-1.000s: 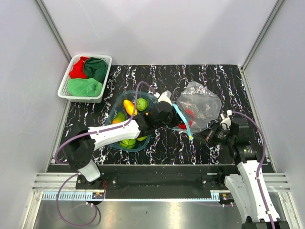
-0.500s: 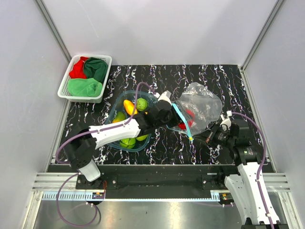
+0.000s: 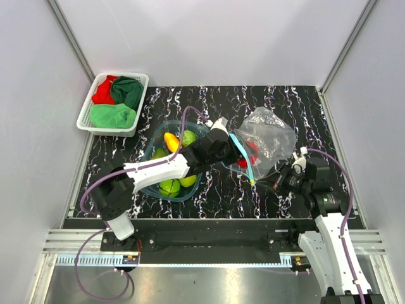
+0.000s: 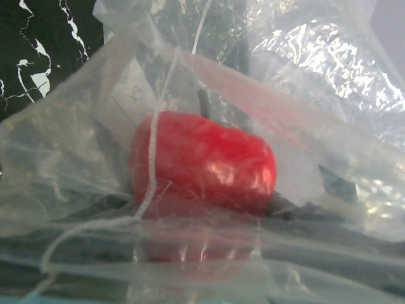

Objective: Open the zip-top bag and remove the fake food

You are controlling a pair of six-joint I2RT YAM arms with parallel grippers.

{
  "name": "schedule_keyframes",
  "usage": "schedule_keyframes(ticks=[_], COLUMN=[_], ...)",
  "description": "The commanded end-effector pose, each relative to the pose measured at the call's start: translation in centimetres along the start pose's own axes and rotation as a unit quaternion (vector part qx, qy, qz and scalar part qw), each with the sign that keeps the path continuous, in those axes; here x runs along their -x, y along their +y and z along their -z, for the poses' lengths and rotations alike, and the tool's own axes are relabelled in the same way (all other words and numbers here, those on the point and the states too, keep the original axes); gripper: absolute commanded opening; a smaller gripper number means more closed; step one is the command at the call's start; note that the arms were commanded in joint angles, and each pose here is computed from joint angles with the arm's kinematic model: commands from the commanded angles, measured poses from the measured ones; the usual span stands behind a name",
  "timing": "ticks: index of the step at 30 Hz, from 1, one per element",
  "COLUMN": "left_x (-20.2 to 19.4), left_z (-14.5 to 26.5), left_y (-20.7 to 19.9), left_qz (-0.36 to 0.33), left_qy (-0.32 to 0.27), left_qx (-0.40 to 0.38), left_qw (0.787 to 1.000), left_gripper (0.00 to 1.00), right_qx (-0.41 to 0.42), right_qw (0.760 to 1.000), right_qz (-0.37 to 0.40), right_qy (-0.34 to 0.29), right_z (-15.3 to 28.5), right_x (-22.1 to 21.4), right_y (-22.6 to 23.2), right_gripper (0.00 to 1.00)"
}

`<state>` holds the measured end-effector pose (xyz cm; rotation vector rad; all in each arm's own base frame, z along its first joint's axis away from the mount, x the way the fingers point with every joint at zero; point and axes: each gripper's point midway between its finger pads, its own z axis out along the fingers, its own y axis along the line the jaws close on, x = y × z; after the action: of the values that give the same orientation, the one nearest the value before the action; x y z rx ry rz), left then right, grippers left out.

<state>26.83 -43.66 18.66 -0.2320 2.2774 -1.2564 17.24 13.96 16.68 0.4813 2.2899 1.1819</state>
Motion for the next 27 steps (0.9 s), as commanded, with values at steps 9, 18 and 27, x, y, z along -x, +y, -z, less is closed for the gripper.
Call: schedule_keyframes(ticks=[9,18,27], left_x=[3.5,1.8,1.0], left_z=[0.7,0.5,1.3], left_y=[-5.7,-5.2,-6.3], left_qz=[0.048,0.039,0.04], left_qy=[-0.044,-0.038,-0.018], left_qx=[-0.106,-0.094,-0.103], left_qw=[0.992,0.994,0.994], left_gripper=[0.0,0.0,0.0], right_qx=[0.051,0.145,0.164], right_qw=[0.999,0.989,0.982], right_qz=[-0.006,-0.003,0.013], right_qy=[0.019,0.036,0.096], right_z=[0.6,2.0,0.4], right_x=[-0.7,-1.4,-1.4], right_y=[2.0,5.8,5.4], right_gripper=[0.4,0.78,0.86])
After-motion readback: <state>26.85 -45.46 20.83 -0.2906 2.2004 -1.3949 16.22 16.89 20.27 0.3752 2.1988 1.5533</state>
